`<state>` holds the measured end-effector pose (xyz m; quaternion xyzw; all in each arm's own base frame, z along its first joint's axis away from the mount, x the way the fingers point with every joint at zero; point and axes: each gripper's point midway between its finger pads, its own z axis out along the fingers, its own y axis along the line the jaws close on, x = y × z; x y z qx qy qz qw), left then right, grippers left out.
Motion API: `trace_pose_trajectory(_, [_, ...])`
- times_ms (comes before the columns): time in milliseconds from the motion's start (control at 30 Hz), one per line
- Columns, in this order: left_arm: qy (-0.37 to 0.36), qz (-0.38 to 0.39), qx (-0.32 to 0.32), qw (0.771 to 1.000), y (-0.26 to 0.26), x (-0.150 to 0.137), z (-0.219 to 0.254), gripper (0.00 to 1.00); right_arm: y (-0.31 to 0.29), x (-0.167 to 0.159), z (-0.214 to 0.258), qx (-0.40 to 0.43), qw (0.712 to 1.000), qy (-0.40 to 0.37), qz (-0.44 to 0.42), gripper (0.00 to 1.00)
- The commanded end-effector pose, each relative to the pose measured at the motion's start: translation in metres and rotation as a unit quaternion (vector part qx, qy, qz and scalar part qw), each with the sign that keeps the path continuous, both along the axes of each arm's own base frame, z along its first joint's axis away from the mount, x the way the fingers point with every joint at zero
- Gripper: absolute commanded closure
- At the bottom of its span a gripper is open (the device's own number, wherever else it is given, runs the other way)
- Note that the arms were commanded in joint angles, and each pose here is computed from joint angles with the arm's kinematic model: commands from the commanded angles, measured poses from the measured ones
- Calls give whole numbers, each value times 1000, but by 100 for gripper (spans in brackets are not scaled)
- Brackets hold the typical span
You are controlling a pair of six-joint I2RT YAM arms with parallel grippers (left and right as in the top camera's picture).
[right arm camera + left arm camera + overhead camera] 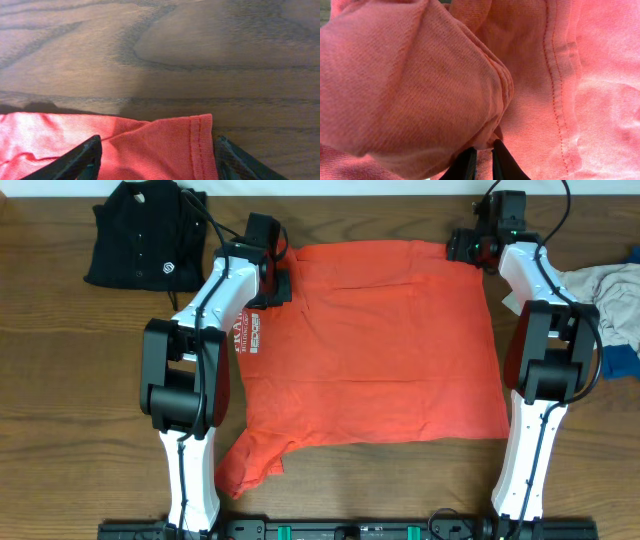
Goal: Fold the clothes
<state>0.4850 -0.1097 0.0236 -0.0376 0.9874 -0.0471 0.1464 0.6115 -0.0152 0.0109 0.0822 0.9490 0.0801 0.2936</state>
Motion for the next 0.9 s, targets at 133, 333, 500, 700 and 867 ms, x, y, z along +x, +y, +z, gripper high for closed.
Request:
trace_pose_trajectory(133, [5, -1, 2, 1000, 3, -1, -5, 94, -2, -3, -17, -13, 1000, 14, -9, 78])
trace_pose_trajectory(333, [1, -2, 2, 1000, 2, 1, -4, 94, -3, 3, -13, -14, 1000, 1, -9, 91])
trace_pose_trajectory(500, [-10, -12, 3, 1000, 2, 5, -1, 94, -3, 9, -2, -11, 1000, -10, -12, 99])
trace_pose_trajectory(700, [-10, -12, 3, 1000, 2, 5, -1, 94, -2, 10, 2, -10, 1000, -10, -11, 99])
trace_pose_trajectory(867, [-12, -12, 2, 1000, 1, 5, 2, 94, -2, 9, 10, -8, 1000, -2, -14, 99])
